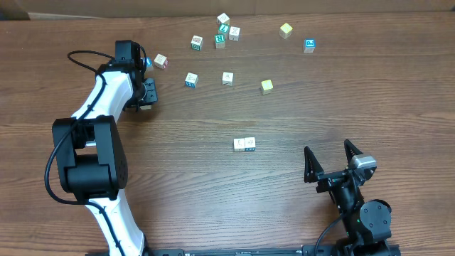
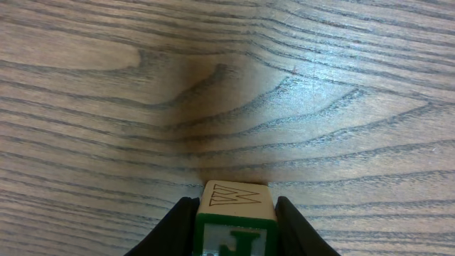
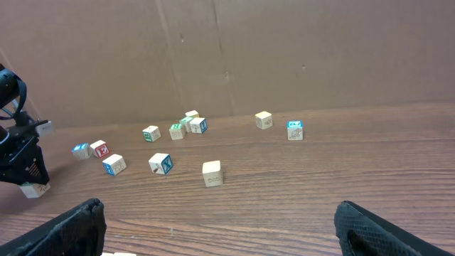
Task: Form a horizontal line
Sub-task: 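Carry the held block right toward the '7' and '4' blocks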
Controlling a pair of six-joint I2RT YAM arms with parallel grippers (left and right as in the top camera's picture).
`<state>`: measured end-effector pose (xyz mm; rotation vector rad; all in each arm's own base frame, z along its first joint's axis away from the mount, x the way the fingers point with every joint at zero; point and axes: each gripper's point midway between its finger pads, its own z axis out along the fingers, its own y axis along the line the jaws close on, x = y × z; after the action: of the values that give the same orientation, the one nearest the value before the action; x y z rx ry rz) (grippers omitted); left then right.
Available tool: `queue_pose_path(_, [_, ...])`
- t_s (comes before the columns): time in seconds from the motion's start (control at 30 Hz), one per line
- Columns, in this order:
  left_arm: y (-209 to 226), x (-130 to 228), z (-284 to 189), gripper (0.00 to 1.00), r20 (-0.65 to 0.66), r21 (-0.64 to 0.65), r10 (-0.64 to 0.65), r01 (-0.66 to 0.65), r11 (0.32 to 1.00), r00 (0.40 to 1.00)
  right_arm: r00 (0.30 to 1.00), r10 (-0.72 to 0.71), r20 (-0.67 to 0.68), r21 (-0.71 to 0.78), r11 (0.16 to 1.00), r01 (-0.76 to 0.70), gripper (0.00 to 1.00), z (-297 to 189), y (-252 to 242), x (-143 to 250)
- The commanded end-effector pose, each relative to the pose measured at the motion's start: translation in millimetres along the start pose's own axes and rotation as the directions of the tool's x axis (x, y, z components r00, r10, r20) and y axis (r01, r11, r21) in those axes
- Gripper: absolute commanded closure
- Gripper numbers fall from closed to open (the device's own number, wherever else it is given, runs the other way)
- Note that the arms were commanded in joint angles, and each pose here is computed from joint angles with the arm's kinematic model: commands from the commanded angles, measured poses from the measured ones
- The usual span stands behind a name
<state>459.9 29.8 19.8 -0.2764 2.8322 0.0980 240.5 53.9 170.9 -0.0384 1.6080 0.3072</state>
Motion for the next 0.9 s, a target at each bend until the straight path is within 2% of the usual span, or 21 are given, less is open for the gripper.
queue_pose_path(0.0, [-5,-1,-6,0.76,0.008,0.013,0.018,-0.018,1.0,1.0,1.0,-0.004,0.006,-0.004,1.0,0.004,0.0,0,1,1])
queue_pose_path(0.13, [-9,0,-16,0.75,0.0,0.015,0.031,-0.031,0.999,1.0,1.0,-0.004,0.006,-0.004,1.0,0.004,0.0,0,1,1])
queue_pose_path(0.37, [-27,-7,-76,0.74,0.057,0.042,0.015,-0.017,0.999,0.998,1.0,-0.004,0.006,-0.004,1.0,0.004,0.0,0,1,1])
queue_pose_path(0.57, [-72,5,-137,0.75,0.091,0.252,0.03,-0.052,0.966,0.995,1.0,-0.004,0.006,-0.004,1.0,0.004,0.0,0,1,1])
queue_pose_path(0.7, [-95,27,-157,0.82,0.013,0.348,-0.011,0.006,0.938,1.0,1.0,-0.004,0.006,-0.004,1.0,0.004,0.0,0,1,1])
queue_pose_path(0.87, [-119,63,-151,0.9,-0.101,0.343,-0.001,0.036,0.939,0.995,1.0,-0.004,0.006,-0.004,1.0,0.004,0.0,0,1,1])
